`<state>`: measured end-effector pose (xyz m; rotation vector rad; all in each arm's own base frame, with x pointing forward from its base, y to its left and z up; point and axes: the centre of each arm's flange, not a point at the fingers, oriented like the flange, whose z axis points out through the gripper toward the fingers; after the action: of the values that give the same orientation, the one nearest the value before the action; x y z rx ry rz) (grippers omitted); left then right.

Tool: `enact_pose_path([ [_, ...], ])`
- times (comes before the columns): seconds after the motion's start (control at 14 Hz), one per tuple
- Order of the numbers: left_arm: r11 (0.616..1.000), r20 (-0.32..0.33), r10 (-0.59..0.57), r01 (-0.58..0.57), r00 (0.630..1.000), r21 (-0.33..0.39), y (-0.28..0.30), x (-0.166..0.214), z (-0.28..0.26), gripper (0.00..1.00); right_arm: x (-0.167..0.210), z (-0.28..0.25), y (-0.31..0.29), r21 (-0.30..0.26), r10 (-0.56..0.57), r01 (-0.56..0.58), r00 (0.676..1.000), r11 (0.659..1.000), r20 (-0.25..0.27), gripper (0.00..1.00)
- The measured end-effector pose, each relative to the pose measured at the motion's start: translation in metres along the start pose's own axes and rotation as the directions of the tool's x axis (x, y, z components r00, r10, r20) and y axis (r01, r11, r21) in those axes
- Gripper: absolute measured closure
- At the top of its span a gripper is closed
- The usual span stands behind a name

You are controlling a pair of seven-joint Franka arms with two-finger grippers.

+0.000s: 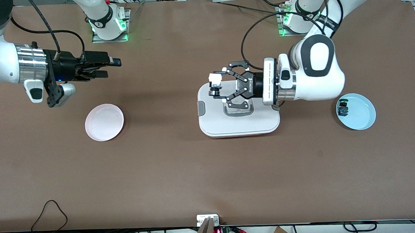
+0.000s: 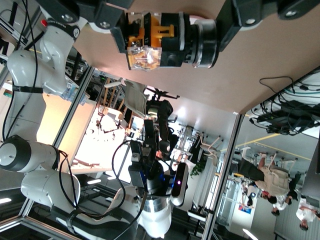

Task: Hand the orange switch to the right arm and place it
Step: 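Carry the switch over the box while the right gripper reaches toward it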

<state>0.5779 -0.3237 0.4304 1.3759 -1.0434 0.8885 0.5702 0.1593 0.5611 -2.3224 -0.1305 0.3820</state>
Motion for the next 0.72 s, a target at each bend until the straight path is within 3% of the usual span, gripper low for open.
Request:
enact_pose_path([
  [0.14,1.000,-0.032,0.006,-0.005,0.999,0.028,0.015,0.000,0.026,0.28,0.009,0.013,0.002,0.095,0.015,-0.017,1.000,0.995,0.025,0.00],
  [0.21,0.998,-0.049,-0.008,0.011,0.999,0.058,0.027,0.002,0.046,0.28,0.019,0.024,0.005,0.171,0.031,-0.037,0.999,0.985,0.033,0.00],
  [0.43,0.992,-0.077,-0.013,0.023,0.997,0.121,0.048,0.002,0.076,0.28,0.035,0.052,0.004,0.266,0.069,-0.071,0.997,0.961,0.017,0.00],
  [0.72,0.991,-0.087,0.004,0.007,0.996,0.133,0.052,0.000,0.082,0.28,0.042,0.090,-0.005,0.395,0.142,-0.129,0.990,0.910,-0.004,0.00],
])
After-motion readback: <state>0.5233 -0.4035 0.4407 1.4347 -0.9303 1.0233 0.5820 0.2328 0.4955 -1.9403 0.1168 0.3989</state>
